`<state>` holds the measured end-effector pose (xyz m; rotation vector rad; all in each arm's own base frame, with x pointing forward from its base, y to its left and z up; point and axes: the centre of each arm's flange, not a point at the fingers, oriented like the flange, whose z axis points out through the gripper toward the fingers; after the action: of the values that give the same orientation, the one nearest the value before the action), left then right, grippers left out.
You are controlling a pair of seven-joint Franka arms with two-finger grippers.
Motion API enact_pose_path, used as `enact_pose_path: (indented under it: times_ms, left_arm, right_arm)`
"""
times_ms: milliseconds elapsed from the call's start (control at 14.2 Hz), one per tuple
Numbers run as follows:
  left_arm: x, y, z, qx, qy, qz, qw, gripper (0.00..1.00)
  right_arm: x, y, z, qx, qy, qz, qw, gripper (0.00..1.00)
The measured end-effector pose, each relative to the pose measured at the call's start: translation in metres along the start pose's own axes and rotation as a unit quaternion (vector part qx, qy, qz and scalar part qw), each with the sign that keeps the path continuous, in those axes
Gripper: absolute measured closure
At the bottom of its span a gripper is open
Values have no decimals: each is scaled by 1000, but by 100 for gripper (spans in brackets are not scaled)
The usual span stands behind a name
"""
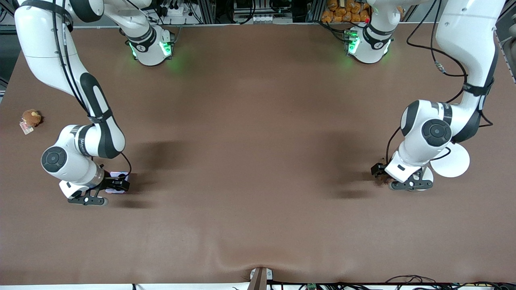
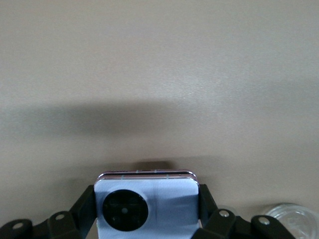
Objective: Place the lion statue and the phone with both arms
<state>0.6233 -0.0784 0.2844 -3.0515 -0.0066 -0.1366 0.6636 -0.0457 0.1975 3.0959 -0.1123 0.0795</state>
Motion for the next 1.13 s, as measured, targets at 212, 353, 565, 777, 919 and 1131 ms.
enact_pose_path:
  times_ms: [212,353,565,777,919,1131]
  left_arm:
    - [-2,3,-50,20,-22,2,1000,0]
    - [-2,11,-87,28,-34,5,999,0]
    - [1,26,-142,6,-62,-9,998,0]
    - [7,29,-180,-39,-87,-32,995,0]
    - [7,33,-194,-53,-94,-34,994,0]
    - [10,33,-215,-56,-96,-33,993,0]
  right_arm:
    - [-2,4,2,0,-9,1,1000,16]
    - [-4,5,5,0,-18,1,1000,16]
    - [-8,8,16,-1,-27,4,1000,16]
    - [-9,10,21,-1,-30,5,1000,16]
    - [-10,10,24,-1,-31,4,999,11]
    - [-9,10,24,-2,-31,4,999,0]
